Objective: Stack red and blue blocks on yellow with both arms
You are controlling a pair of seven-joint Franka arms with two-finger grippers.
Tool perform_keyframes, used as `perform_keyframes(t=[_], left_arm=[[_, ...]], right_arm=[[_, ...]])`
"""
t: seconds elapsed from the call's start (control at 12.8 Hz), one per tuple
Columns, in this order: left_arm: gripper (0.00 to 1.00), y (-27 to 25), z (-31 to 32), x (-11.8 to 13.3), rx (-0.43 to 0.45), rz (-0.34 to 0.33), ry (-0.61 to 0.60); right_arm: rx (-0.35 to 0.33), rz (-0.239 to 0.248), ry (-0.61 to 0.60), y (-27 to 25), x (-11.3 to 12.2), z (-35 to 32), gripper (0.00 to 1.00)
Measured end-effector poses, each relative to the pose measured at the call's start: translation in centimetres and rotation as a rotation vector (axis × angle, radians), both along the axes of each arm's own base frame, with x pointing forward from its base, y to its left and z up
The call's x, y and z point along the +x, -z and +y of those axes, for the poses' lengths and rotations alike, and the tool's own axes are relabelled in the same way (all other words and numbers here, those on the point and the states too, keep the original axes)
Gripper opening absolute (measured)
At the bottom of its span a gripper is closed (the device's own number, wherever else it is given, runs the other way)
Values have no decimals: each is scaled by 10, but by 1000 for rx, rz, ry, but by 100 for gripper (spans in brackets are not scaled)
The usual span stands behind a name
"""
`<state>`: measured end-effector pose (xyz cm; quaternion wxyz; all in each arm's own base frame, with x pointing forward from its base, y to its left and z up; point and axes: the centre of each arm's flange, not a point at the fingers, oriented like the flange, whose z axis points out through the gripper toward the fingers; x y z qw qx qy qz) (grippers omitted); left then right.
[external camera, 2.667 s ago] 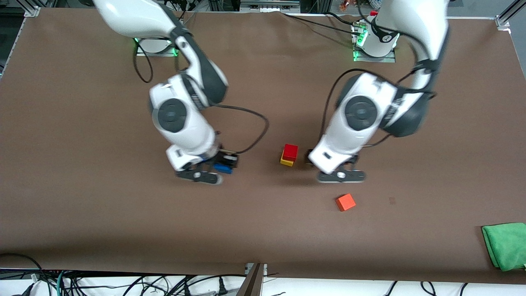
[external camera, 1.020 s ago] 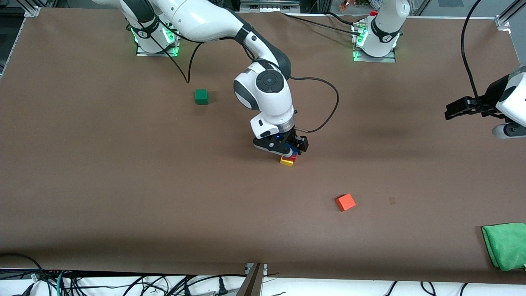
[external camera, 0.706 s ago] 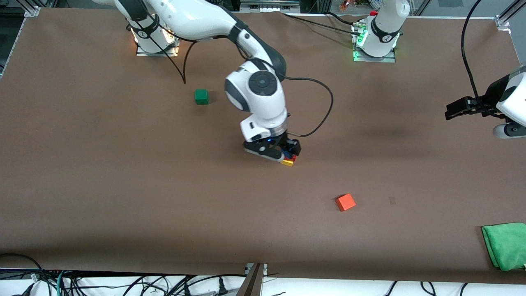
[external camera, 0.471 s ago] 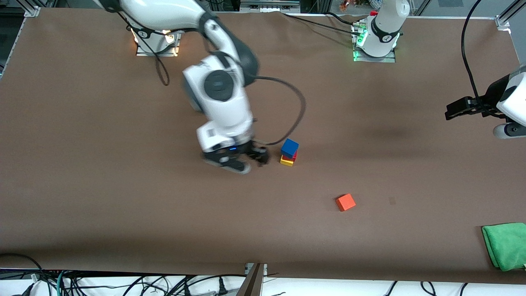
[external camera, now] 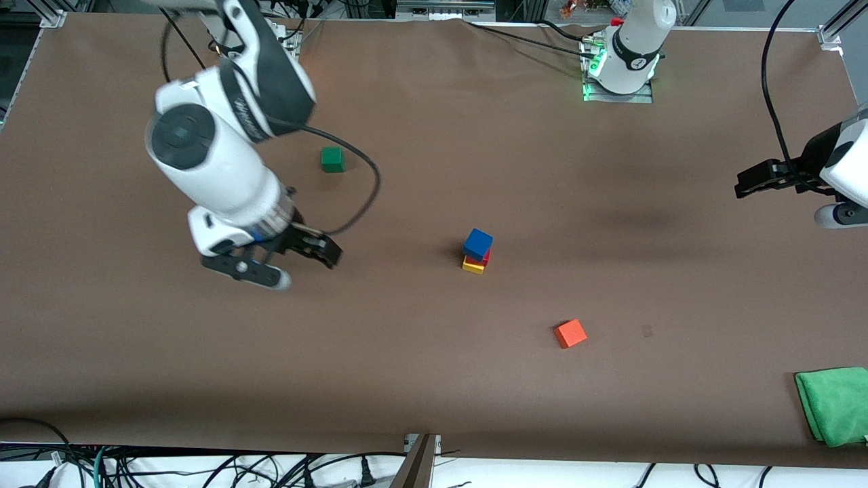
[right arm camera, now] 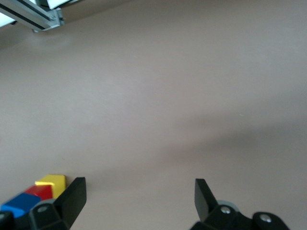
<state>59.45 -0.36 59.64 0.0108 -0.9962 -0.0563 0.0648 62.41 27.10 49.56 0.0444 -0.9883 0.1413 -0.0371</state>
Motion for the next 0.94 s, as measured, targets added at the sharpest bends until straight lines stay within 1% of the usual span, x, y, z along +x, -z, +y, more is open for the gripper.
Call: perform_keyframes(t=[0.16, 0.24, 0.31, 0.47, 0.63, 0.78, 0.94], left_arm=[[100, 0, 0, 0, 0, 0, 0], [100, 0, 0, 0, 0, 0, 0], [100, 0, 0, 0, 0, 0, 0], [100, 0, 0, 0, 0, 0, 0], [100, 0, 0, 0, 0, 0, 1], [100, 0, 0, 0, 0, 0, 1], [100, 0, -1, 0, 0, 0, 1]], right_arm=[[2, 10, -37, -17, -40, -39, 100], [2, 13, -79, -32, -61, -74, 100], [1, 16, -101, -39, -69, -95, 100], [-25, 25, -148, -46, -76, -123, 100], [-61, 22, -211, -47, -77, -127, 100], [-79, 17, -319, -47, -77, -129, 100], [-85, 31, -365, -51, -75, -141, 100]])
